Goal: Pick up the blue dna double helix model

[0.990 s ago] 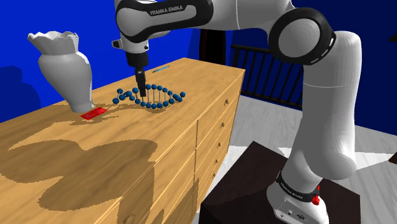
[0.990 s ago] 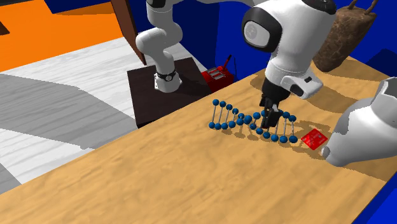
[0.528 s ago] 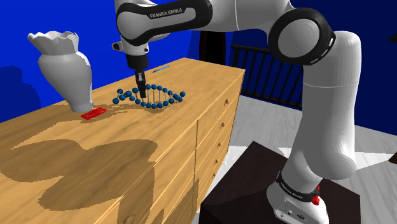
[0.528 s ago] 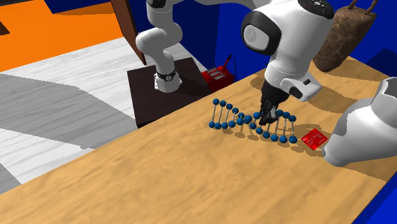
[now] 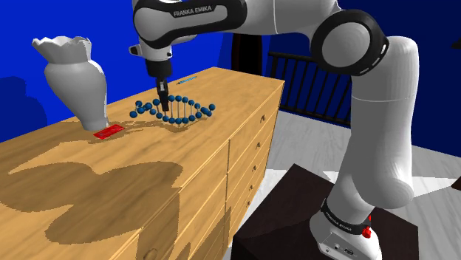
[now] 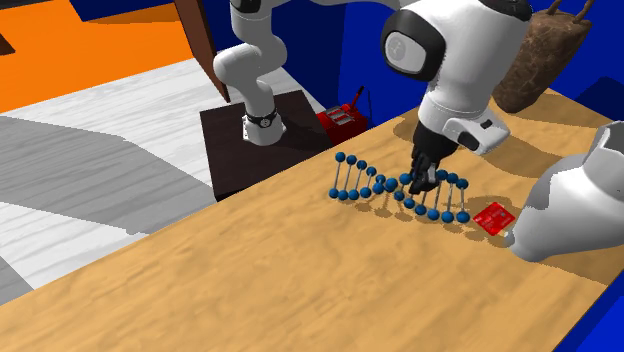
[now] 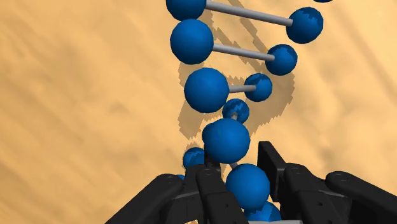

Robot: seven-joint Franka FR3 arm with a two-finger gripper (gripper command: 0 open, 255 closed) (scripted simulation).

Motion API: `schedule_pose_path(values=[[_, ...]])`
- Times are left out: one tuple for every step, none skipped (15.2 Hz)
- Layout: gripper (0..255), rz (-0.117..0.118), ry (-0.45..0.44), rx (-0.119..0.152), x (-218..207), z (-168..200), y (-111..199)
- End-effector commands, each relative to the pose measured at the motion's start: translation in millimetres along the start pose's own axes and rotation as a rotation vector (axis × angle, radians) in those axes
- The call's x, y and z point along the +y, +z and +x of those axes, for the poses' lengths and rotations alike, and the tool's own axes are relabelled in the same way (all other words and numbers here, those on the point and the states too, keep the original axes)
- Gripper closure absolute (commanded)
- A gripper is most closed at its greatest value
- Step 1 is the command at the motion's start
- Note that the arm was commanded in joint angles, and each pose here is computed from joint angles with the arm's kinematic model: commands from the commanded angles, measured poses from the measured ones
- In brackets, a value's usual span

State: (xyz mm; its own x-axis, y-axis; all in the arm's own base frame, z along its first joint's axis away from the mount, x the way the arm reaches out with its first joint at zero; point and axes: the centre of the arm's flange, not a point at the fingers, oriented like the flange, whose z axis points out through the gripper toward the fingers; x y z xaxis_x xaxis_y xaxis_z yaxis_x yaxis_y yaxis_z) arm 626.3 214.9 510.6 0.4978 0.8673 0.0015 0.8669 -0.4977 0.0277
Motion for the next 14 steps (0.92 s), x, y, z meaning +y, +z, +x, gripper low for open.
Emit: schedule_pose_path(values=[[255,0.000,0.000,0.000,0.0,-0.8,-10.8],[255,0.000,0.000,0.000,0.2,-0.8,-16.1],[255,0.000,0.000,0.000,0.3,-0.8,-21.3],[255,0.000,0.000,0.000,0.5,-0.8,-26.6],[255,0.000,0.000,0.000,0.6,-0.8,-31.9],[255,0.000,0.000,0.000,0.8,-0.8,-37.2],[255,0.000,0.000,0.000,0.9,-0.8,-42.4],[255,0.000,0.000,0.000,1.0,-0.8,-47.7],[255,0.000,0.000,0.000,1.2,-0.8,-53.0],[255,0.000,0.000,0.000,1.3,-0.7,-58.3],[255,0.000,0.000,0.000,1.5,-0.7,-63.6],[255,0.000,0.000,0.000,1.6,-0.7,-68.8],[255,0.000,0.000,0.000,1.6,-0.8,-69.6],[255,0.000,0.000,0.000,1.6,-0.7,-69.6]])
